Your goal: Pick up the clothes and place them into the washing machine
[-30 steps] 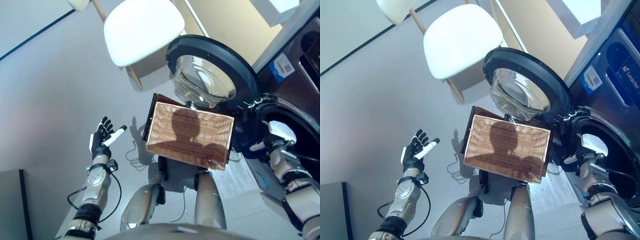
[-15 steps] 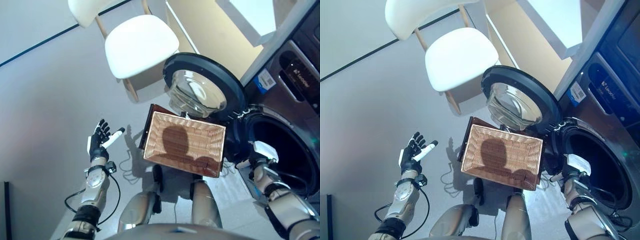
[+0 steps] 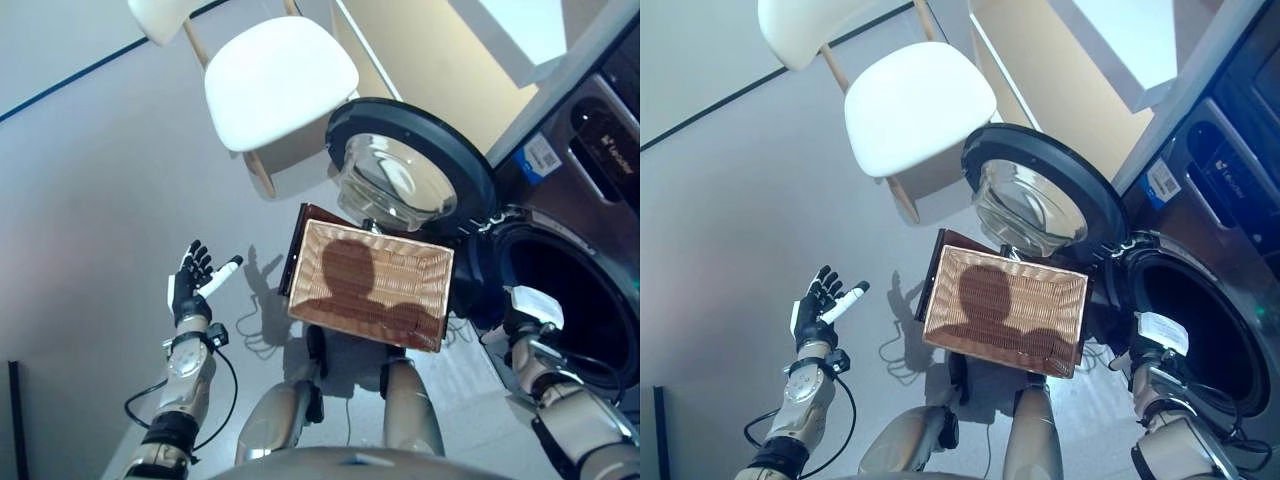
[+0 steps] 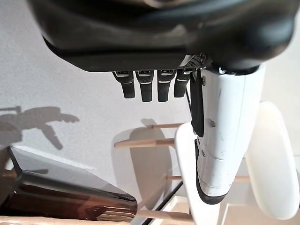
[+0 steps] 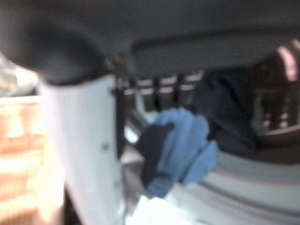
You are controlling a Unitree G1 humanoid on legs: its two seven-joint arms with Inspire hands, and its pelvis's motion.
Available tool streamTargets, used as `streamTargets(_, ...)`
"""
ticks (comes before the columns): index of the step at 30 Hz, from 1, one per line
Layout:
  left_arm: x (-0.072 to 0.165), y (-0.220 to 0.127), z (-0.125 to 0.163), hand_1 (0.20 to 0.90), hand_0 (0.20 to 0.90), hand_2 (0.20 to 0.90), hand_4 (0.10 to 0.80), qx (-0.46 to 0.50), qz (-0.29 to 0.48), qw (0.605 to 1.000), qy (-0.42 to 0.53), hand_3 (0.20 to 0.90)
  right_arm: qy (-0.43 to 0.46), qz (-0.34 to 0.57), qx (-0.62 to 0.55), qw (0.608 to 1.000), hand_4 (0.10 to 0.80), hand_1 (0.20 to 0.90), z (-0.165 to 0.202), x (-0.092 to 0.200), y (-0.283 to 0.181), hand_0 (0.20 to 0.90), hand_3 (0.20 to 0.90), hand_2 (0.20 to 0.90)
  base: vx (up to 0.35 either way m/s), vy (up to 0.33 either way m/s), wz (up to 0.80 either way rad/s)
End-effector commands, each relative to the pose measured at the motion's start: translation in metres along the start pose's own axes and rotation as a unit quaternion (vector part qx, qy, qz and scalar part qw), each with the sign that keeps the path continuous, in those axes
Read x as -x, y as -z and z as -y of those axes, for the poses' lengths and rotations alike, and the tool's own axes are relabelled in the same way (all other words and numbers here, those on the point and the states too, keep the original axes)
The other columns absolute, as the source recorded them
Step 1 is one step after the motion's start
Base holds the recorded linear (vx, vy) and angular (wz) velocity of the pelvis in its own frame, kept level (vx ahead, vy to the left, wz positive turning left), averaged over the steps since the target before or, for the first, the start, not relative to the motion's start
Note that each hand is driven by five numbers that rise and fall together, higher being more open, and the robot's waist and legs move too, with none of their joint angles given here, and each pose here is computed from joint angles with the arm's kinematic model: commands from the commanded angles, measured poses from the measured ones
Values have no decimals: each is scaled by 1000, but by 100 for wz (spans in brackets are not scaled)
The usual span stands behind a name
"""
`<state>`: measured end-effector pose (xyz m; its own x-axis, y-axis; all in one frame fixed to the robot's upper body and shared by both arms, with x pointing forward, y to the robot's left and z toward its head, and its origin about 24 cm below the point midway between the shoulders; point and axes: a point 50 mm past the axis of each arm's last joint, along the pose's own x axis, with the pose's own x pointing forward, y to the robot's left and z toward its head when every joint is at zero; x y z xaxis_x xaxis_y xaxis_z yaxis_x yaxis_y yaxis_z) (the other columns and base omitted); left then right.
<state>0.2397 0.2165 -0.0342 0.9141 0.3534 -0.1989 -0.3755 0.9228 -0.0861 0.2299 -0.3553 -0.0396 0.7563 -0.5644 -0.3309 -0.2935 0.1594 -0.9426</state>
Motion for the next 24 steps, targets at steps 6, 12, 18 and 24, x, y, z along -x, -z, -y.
streamTargets(6, -9, -43, -6, 900, 900, 900, 800, 11, 113, 994, -8, 900, 76, -67, 77, 992, 800, 900, 46, -9, 49, 900, 900, 900, -19, -2, 1)
streamTargets(12, -9, -48, -2, 900, 900, 900, 800, 23, 122, 992, 2, 900, 94, -74, 111, 987, 800, 900, 61, -11, 58, 900, 900, 900, 0, 0, 0)
streamTargets(18, -8, -57, 11, 900, 900, 900, 800, 36, 142, 989, 28, 900, 117, -103, 146, 977, 800, 900, 82, -11, 75, 900, 900, 900, -12, -4, 1)
streamTargets(24, -4, -56, 20, 900, 900, 900, 800, 45, 140, 988, 47, 900, 127, -133, 179, 967, 800, 900, 97, -10, 89, 900, 900, 900, 0, 0, 0)
